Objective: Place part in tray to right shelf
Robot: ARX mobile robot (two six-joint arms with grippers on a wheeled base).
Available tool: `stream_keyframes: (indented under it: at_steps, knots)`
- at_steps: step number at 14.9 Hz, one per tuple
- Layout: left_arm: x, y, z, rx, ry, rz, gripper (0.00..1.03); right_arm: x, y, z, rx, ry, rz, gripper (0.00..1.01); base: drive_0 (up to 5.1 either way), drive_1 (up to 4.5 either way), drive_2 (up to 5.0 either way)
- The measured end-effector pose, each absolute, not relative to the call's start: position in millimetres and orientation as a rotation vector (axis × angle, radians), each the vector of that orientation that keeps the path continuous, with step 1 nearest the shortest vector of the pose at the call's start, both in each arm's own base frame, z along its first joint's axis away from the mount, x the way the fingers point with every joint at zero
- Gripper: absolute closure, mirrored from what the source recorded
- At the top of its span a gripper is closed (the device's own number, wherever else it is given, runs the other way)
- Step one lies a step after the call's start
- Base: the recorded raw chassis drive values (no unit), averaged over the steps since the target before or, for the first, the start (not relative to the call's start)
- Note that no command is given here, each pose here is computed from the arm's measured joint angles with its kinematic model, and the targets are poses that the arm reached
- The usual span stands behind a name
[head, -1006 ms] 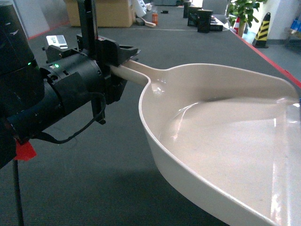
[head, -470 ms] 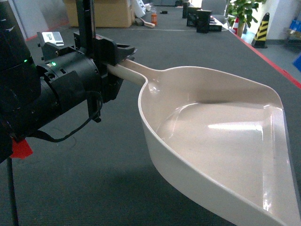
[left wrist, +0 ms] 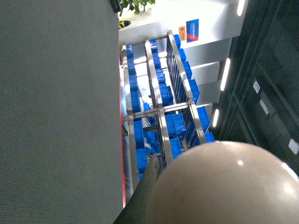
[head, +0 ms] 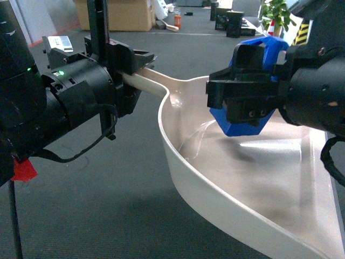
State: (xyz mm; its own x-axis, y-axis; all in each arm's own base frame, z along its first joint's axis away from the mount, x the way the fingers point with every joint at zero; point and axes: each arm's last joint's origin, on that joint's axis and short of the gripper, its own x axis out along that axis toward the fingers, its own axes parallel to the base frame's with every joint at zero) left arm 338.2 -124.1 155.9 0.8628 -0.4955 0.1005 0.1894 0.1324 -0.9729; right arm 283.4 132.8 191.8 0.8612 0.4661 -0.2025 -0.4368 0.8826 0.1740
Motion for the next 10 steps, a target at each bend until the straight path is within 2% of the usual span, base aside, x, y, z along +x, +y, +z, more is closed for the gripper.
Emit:
stream_keyframes:
  at_steps: [1, 3, 4, 5, 6, 8, 10]
  knots:
    - [338, -124, 156, -1.352, 0.272, -0.506, 0.91, 285, 133, 190, 0.126, 0.255, 0.462, 0.43, 0.0, 0.00, 0.0]
    - [338, -124, 156, -1.338, 0.270, -0.505, 0.91, 280, 126, 205, 0.138, 0.210, 0.459, 0.22, 0.0, 0.00, 0.0]
    - [338, -124, 156, -1.335, 0.268, -0.506, 0.91, 272, 115, 220, 0.148, 0.154, 0.453, 0.09, 0.0, 0.00, 0.0]
    - [338, -124, 156, -1.335, 0.269, -0.505, 0.91, 263, 102, 232, 0.151, 0.107, 0.429, 0.01, 0.0, 0.00, 0.0]
    - [338, -124, 156, -1.335, 0.268, -0.505, 0.91, 249, 85, 242, 0.149, 0.056, 0.389, 0.04, 0.0, 0.00, 0.0]
    - [338, -124, 156, -1.334, 0.269, -0.506, 0.91, 218, 48, 245, 0.089, -0.010, 0.261, 0.03, 0.0, 0.00, 0.0]
    - [338, -124, 156, -1.335, 0.268, -0.505, 0.91, 186, 18, 222, 0.032, 0.027, 0.134, 0.03, 0.0, 0.00, 0.0]
